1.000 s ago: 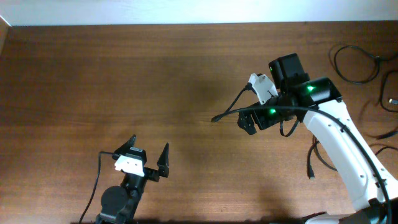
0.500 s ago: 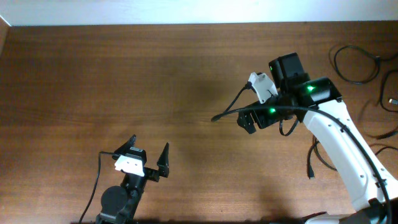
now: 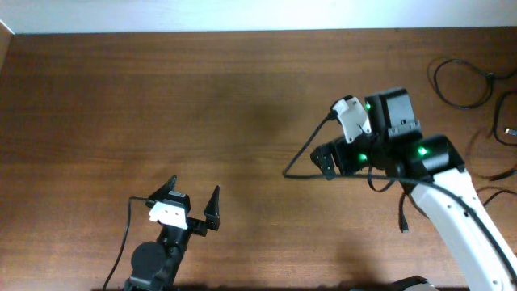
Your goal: Untangle cables
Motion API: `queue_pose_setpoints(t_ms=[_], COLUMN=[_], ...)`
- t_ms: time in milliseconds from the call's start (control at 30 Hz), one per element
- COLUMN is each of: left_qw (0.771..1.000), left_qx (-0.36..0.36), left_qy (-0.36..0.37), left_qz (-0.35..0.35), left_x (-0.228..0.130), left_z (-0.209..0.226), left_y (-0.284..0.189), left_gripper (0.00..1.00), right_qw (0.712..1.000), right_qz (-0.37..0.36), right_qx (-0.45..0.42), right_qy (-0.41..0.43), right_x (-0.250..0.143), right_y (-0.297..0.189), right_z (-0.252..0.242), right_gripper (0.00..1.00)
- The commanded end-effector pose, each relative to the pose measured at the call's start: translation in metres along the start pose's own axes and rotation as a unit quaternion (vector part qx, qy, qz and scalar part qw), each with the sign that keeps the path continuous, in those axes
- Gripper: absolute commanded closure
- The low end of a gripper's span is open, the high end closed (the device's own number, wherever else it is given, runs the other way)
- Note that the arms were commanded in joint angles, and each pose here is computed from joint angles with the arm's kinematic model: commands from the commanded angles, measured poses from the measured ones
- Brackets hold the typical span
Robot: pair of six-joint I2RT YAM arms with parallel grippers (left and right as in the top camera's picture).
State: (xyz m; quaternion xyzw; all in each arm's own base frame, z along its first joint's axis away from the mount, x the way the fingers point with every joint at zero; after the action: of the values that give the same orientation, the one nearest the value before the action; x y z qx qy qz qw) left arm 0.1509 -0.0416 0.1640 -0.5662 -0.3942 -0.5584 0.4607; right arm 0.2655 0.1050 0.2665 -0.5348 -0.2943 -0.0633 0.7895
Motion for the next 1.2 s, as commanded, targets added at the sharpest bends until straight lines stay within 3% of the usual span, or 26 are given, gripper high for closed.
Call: queue_pose_setpoints(t_ms=[0,133,533,933,1167], left_qw=[1.000,1.000,1.000,1.000,1.000], left_qx=[0.004,0.004,0.004,0.004,0.004], left_qy=[0.001,0.001,0.001,0.001,0.001], left_qz=[0.000,0.000,0.000,0.000,0.000], left_x=[-0.001,-0.001,-0.001,-0.001,-0.001], left_z=[0.001,0.001,0.001,0.001,0.001], left_y=[0.000,0.000,0.000,0.000,0.000], left_gripper=[0.01,0.01,0.01,0.01,0.01], right_qw=[0.998,0.991,0.955,0.938,0.920], right_qz=[-0.061,-0.126,-0.297,-0.347,-0.389], right_qx=[-0.002,0.002,0.002,-0.005,-0.038], right_qy=[-0.011,0.048,0.018,0.009,0.006], right_x=[-0.005,-0.028,-0.109,-0.173,-0.167], right_y=[-0.012,-0.007,0.003,0.035,0.024], right_z=[0.002,-0.017,-0.037,-0.045,-0.047], right_gripper=[0.01,0.01,0.01,0.01,0.01])
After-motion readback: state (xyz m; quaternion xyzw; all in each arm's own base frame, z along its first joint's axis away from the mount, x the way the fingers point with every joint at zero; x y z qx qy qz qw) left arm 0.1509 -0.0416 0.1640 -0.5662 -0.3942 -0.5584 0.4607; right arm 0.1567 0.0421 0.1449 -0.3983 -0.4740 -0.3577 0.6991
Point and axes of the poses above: each gripper's point midway between its finger pads, its own y axis out along the fingers, its own z axis along the line the jaws close on, x = y × z, the point moved 9 cm from there along -y, back along the fingers, and after that the axes turned 8 degrees about y, right-handed, at the moved point
